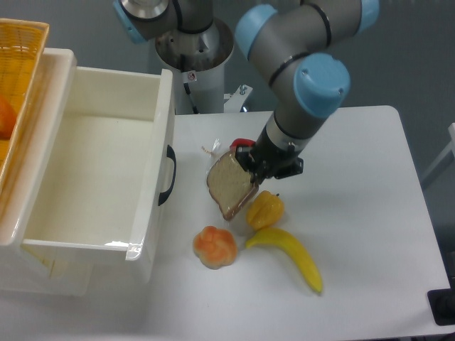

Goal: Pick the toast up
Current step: 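Lift the grasped toast up off the table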

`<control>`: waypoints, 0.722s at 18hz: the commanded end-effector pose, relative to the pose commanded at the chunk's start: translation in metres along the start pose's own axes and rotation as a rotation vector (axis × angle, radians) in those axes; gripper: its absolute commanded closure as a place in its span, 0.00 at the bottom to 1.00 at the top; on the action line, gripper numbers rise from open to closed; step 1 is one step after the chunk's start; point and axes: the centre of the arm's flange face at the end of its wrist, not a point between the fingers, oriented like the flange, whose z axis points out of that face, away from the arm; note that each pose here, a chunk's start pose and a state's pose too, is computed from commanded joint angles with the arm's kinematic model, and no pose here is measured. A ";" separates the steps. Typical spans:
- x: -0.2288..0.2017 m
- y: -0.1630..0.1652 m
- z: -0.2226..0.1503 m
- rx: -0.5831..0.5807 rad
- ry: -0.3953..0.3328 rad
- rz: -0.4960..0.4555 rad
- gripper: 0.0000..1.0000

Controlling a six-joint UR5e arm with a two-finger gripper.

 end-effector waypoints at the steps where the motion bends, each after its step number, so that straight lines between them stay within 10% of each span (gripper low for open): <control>1: 0.001 0.003 -0.002 -0.020 -0.012 0.018 1.00; 13: -0.001 0.024 -0.005 -0.128 -0.030 0.122 1.00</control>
